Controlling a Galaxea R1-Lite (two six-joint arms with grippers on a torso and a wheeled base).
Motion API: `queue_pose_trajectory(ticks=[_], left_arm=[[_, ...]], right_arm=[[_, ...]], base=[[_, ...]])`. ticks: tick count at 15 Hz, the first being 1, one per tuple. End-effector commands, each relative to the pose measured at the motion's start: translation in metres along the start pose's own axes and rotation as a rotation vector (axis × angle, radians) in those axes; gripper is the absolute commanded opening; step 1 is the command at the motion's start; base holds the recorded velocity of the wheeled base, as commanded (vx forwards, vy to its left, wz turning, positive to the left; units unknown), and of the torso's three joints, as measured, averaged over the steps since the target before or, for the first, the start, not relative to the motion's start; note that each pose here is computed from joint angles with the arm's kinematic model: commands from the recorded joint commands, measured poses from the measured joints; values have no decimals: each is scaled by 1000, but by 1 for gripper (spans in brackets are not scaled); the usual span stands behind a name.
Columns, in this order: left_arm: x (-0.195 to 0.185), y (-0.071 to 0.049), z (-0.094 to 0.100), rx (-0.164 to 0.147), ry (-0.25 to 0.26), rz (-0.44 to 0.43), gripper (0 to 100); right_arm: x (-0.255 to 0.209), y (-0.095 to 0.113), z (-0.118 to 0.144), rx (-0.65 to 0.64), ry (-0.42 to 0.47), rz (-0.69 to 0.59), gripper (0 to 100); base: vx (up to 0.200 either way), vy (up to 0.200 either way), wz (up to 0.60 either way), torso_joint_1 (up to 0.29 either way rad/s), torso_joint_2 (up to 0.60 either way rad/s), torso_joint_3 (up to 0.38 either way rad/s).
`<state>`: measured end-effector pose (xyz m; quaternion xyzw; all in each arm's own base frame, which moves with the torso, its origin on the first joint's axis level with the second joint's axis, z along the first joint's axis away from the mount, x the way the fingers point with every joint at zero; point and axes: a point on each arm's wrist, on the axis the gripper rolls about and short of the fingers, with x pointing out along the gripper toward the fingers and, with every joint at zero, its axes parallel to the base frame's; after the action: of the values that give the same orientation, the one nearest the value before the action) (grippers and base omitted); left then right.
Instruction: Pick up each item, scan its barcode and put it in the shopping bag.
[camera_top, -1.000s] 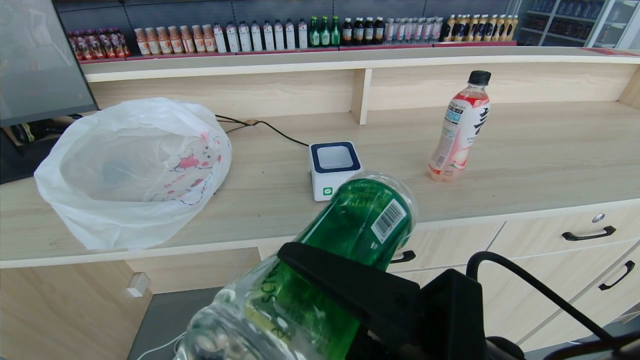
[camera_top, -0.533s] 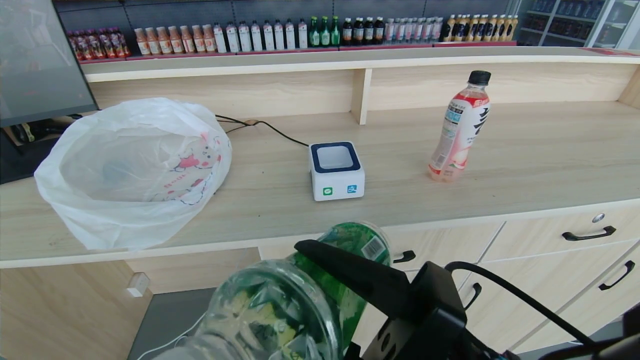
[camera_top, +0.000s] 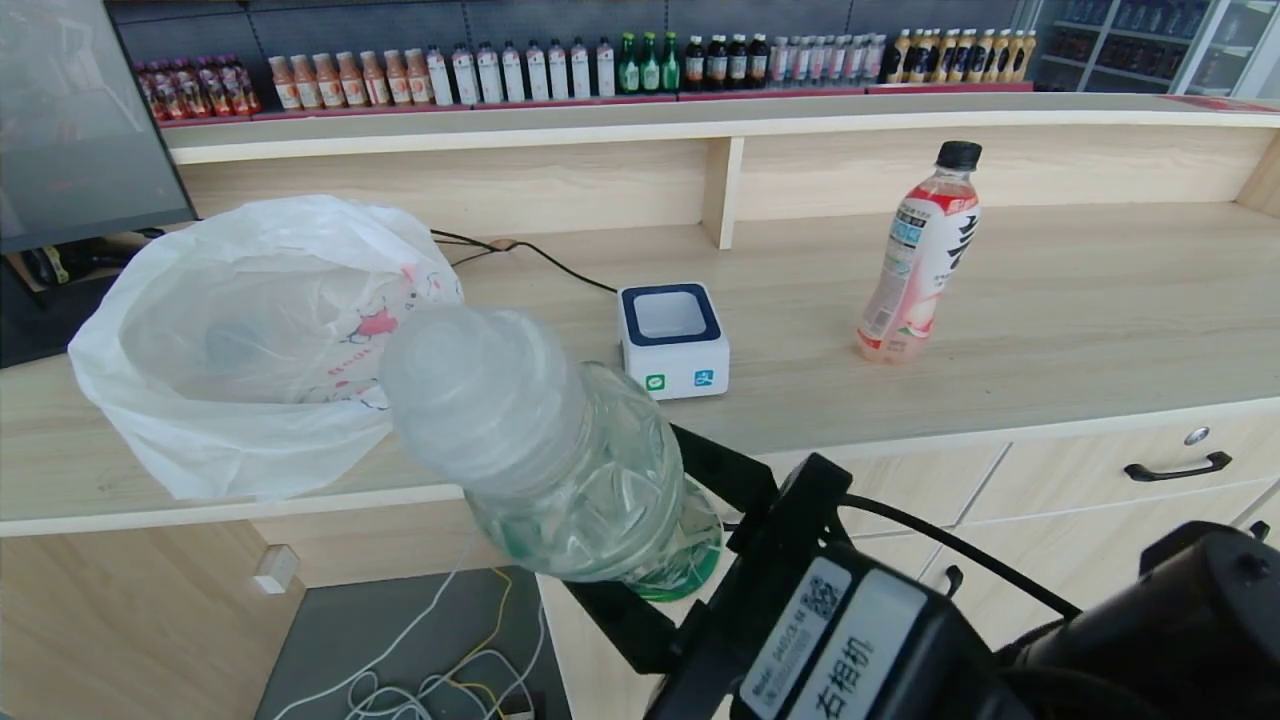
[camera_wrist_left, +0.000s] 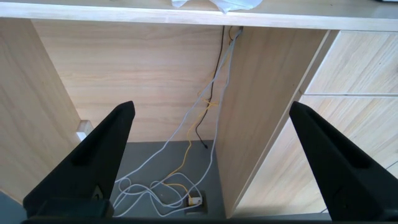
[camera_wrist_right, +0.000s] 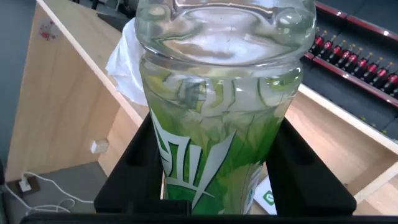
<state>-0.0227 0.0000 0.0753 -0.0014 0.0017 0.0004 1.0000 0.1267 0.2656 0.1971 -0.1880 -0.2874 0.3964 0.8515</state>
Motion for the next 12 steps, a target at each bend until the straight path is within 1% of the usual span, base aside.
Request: queue_pose_trajectory(ticks=[1, 2, 3, 4, 5, 6, 7, 8, 9, 10, 12], left_arm=[[0, 0, 0, 0, 0, -1, 100], [0, 0, 0, 0, 0, 1, 100], [0, 0, 0, 0, 0, 1, 100], [0, 0, 0, 0, 0, 1, 100], [0, 0, 0, 0, 0, 1, 100], [0, 0, 0, 0, 0, 1, 100], [0, 0, 0, 0, 0, 1, 100], [0, 0, 0, 0, 0, 1, 100], [0, 0, 0, 0, 0, 1, 100], [0, 0, 0, 0, 0, 1, 100], [0, 0, 0, 0, 0, 1, 100]], right_arm=[[24, -5, -1, 101, -26, -53, 0], [31, -13, 2, 113, -29, -93, 0], [44, -41, 10, 107, 45, -242, 0], [47, -48, 10, 106, 112, -250, 0], [45, -58, 19, 131, 114, -257, 0], [40, -72, 21, 143, 144, -270, 0], [29, -81, 23, 149, 175, -257, 0], [13, -87, 33, 169, 172, -223, 0], [7, -97, 35, 168, 228, -210, 0], [9, -107, 36, 183, 238, -217, 0], [9, -119, 33, 178, 220, -216, 0]], base=[[0, 0, 0, 0, 0, 0], [0, 0, 0, 0, 0, 0], [0, 0, 0, 0, 0, 0], [0, 0, 0, 0, 0, 0], [0, 0, 0, 0, 0, 0], [0, 0, 0, 0, 0, 0], [0, 0, 0, 0, 0, 0], [0, 0, 0, 0, 0, 0], [0, 0, 0, 0, 0, 0], [0, 0, 0, 0, 0, 0], [0, 0, 0, 0, 0, 0]])
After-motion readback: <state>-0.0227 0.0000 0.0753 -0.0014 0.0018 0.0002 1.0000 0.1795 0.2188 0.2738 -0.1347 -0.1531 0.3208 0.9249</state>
